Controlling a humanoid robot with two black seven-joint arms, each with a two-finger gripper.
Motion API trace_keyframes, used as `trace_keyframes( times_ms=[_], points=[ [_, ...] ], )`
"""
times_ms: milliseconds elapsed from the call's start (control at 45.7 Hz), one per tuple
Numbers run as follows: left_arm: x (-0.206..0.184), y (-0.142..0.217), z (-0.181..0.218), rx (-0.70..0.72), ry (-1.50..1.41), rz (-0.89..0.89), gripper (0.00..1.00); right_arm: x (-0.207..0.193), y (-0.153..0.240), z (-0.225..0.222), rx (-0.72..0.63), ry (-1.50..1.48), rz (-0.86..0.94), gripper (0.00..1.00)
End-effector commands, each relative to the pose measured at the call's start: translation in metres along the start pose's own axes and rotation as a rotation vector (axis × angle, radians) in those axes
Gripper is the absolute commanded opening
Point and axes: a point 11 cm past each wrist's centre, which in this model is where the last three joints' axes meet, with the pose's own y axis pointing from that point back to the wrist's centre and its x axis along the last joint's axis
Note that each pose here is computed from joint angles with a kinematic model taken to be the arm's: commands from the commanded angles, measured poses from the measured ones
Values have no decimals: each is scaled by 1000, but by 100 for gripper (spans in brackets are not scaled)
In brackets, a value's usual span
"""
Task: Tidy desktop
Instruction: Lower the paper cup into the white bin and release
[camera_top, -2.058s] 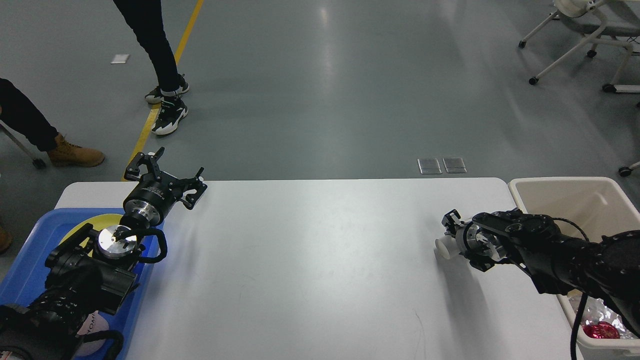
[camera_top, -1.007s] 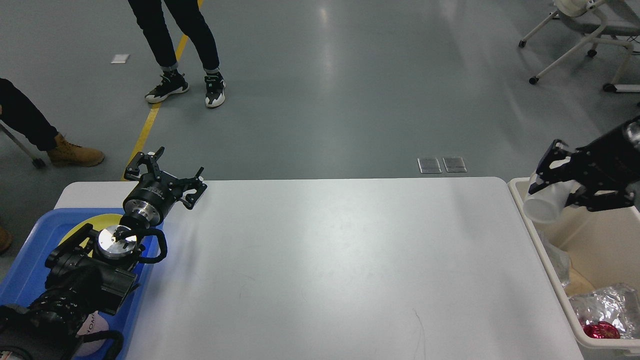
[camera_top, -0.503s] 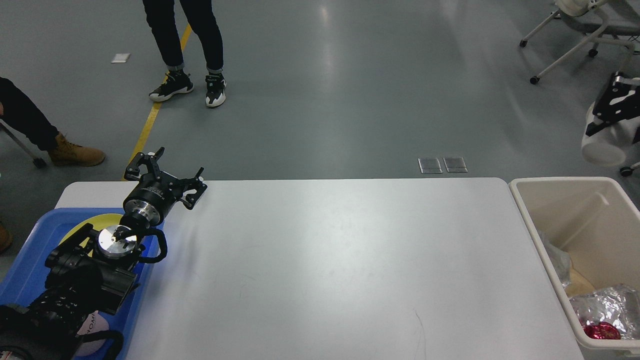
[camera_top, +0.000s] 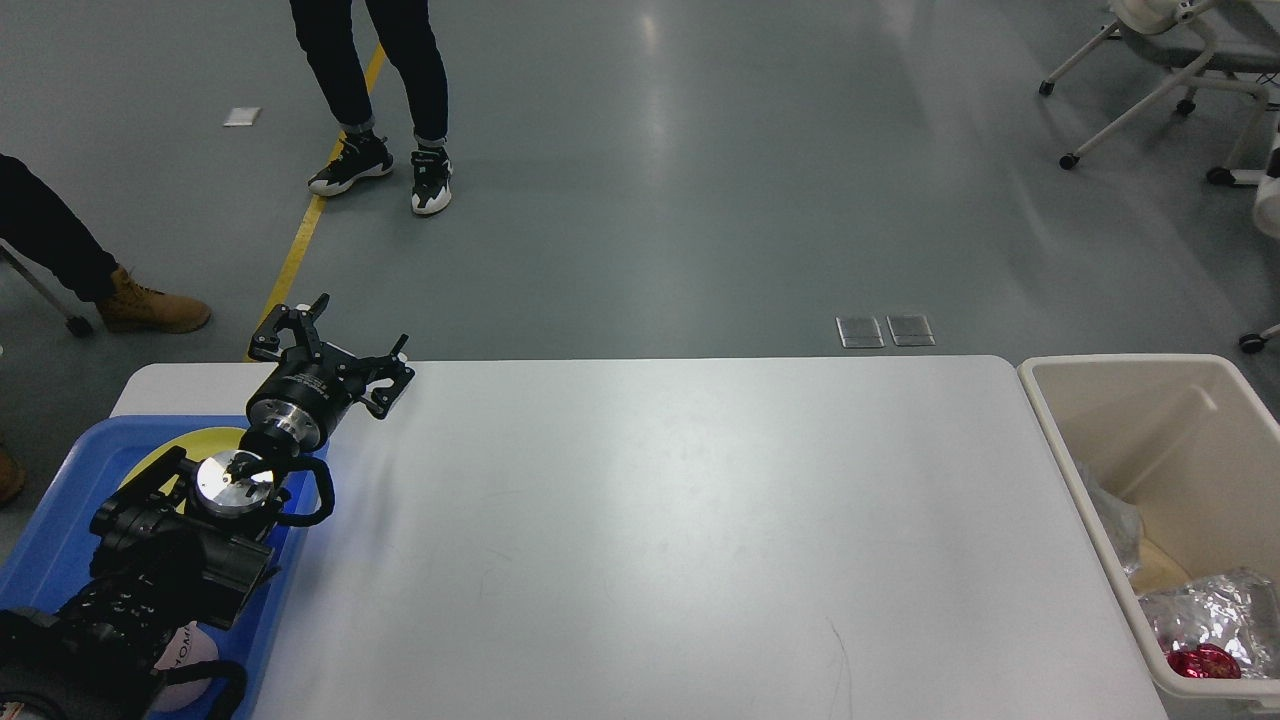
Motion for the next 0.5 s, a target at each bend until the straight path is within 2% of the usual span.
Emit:
trace_keyframes(
  times_ms=[0, 241, 350, 482],
  points=[
    [0, 0, 0, 0, 0, 0, 96, 2, -27, 43, -131, -56, -15, 0],
    [0, 0, 0, 0, 0, 0, 96, -43, -121, 116, -349, -103, -174, 0],
    [1, 0, 0, 0, 0, 1, 96, -61, -169, 137, -425, -118, -70, 0],
    [0, 0, 0, 0, 0, 0, 96, -113, -242, 146, -481, -91, -2, 0]
  ],
)
